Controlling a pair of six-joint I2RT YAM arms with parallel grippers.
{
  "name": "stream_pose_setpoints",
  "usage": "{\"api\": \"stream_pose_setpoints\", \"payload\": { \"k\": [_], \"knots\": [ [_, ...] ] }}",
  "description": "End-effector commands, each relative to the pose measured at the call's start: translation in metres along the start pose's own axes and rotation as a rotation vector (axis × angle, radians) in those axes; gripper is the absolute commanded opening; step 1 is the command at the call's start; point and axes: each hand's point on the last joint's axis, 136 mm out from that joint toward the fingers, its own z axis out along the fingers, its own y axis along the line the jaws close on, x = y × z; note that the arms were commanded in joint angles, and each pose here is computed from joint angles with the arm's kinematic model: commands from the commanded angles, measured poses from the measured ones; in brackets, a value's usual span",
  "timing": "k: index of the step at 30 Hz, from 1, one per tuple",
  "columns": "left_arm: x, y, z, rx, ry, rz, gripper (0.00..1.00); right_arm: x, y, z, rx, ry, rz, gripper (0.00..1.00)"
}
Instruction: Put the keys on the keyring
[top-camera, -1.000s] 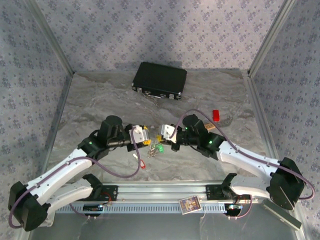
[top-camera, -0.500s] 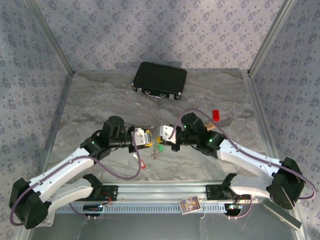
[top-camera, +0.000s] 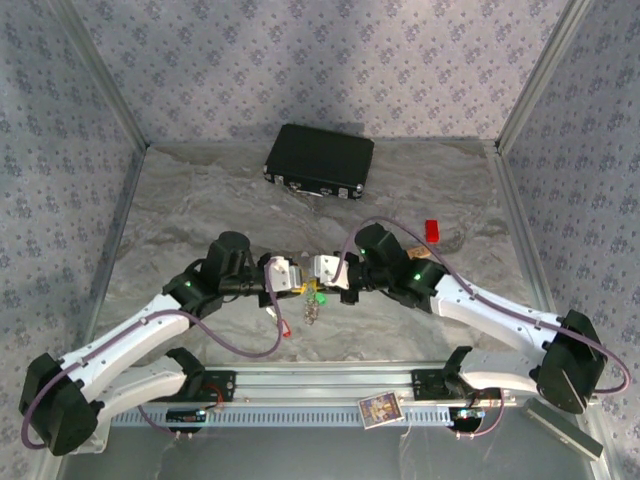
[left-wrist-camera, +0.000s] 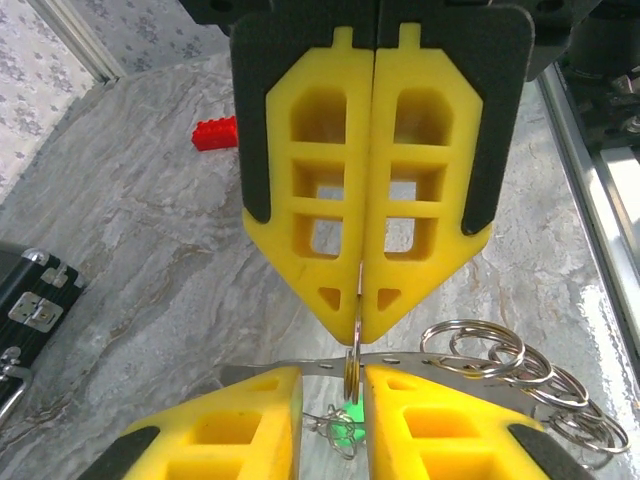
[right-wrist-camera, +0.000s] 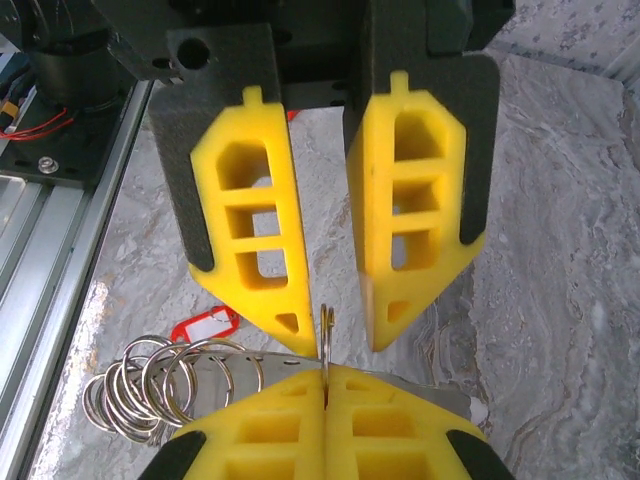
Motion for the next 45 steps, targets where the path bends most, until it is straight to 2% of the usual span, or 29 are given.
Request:
{"api": "stream_pose_setpoints", "payload": {
  "k": [1, 8, 11, 13, 17, 21, 28, 36, 45],
  "knots": [
    [-0.017, -0.004, -0.001, 0.041, -0.047, 0.017, 0.19, -0.014, -0.004, -0.002, -0.002, -0.011, -0.039, 0.0],
    [-0.02, -0.009, -0.005, 0.06, -0.063, -0.018, 0.0, -0.012, -0.003, 0.0, -0.013, 0.026, -0.049, 0.0],
    [-0.02, -0.01, -0.006, 0.051, -0.077, -0.045, 0.0, -0.016, -0.003, -0.004, -0.014, -0.004, -0.031, 0.02],
    [-0.022, -0.01, -0.007, 0.033, -0.111, -0.07, 0.0, -0.019, -0.008, -0.011, 0.003, -0.07, 0.009, 0.21],
    [-0.028, -0.008, -0.008, 0.0, -0.194, -0.111, 0.0, -0.016, -0.009, -0.02, 0.002, -0.166, 0.083, 0.29],
    [-0.032, -0.005, -0.008, -0.022, -0.248, -0.128, 0.0, -0.014, -0.005, -0.021, -0.005, -0.216, 0.108, 0.29],
    [-0.03, -0.008, -0.006, -0.006, -0.243, -0.132, 0.0, -0.015, 0.0, -0.014, -0.047, -0.223, 0.12, 0.29],
    [-0.032, -0.01, -0.006, 0.014, -0.253, -0.129, 0.0, -0.019, -0.002, -0.009, -0.052, -0.209, 0.103, 0.17],
    [-0.031, -0.013, -0.004, 0.034, -0.244, -0.129, 0.0, -0.025, -0.002, -0.007, -0.056, -0.222, 0.088, 0.18]
  ]
}}
